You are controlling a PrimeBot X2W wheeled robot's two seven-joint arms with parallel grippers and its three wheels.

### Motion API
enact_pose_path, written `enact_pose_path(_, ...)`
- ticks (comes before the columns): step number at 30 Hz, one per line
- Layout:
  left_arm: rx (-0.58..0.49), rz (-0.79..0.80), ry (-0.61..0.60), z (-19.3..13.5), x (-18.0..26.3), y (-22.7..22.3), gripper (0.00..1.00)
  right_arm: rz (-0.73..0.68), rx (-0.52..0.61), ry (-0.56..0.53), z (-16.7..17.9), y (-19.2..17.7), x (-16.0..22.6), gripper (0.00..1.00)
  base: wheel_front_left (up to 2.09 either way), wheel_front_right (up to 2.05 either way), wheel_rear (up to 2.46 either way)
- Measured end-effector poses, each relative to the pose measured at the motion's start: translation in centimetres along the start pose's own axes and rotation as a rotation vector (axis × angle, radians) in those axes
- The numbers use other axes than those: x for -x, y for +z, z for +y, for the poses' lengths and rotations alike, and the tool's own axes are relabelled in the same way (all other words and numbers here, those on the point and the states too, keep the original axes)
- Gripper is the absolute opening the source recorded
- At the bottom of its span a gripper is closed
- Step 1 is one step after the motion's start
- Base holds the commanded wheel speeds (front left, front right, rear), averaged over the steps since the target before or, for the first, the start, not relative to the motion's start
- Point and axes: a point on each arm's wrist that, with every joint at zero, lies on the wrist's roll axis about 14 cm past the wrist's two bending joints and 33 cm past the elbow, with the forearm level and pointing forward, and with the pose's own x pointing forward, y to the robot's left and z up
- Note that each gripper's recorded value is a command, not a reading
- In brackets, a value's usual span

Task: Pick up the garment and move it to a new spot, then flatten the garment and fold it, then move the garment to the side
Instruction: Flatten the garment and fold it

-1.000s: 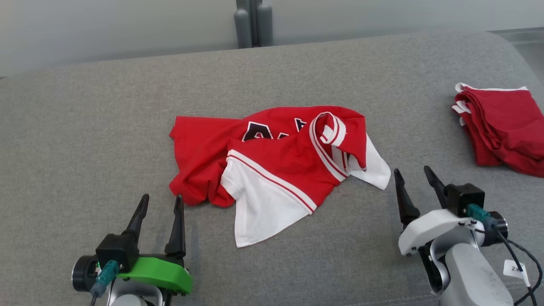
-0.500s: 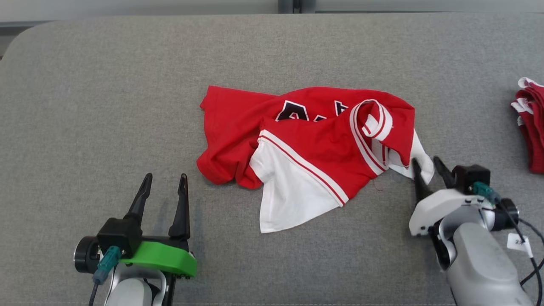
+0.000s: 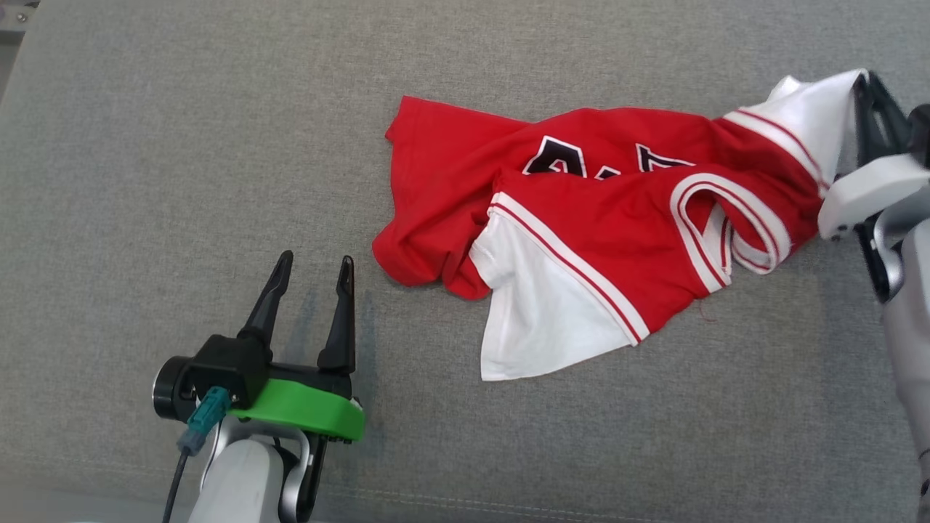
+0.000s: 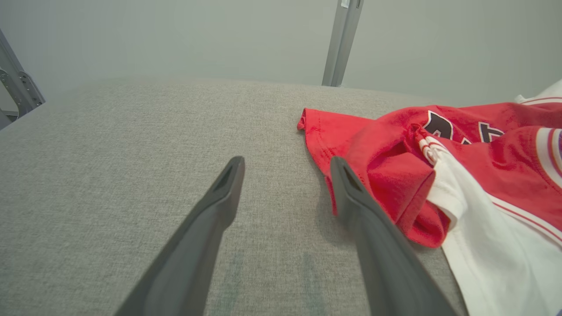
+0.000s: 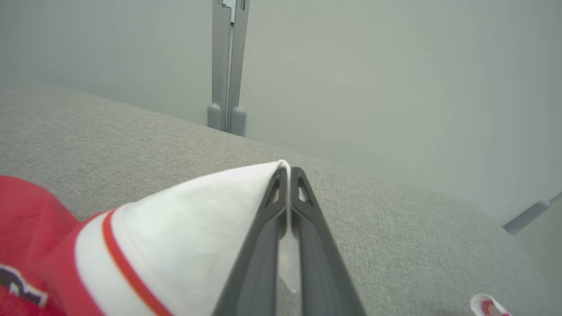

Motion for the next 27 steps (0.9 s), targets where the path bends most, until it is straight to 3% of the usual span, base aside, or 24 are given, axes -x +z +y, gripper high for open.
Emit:
enact_pose_path(12, -0.012, 0.046, 0.013, 0.7, 0.8, -1.1, 1.00, -0.072, 0.227, -0.070, -4.8, 6.3, -8.9, 0.00, 0.00, 0.00, 0.00)
enact_pose_path(13, -0.013, 0.050, 0.028, 1.0, 1.0, -1.2, 1.00, -0.052, 0.225, -0.064, -4.4, 6.0, -9.5, 0.44, 0.00, 0.00, 0.00)
enact_pose_path(14, -0.015, 0.053, 0.044, 1.5, 1.2, -1.3, 1.00, -0.017, 0.224, -0.058, -3.9, 5.3, -10.1, 1.00, 0.00, 0.00, 0.00)
enact_pose_path(20, -0.023, 0.082, 0.118, 3.5, 2.0, -2.0, 1.00, -0.040, 0.143, 0.022, 1.0, 3.8, -11.8, 1.00, 0.00, 0.00, 0.00)
enact_pose_path(27, -0.021, 0.090, 0.125, 3.6, 2.4, -2.3, 1.00, -0.051, 0.026, 0.186, 9.2, 2.2, -8.6, 1.00, 0.00, 0.00, 0.00)
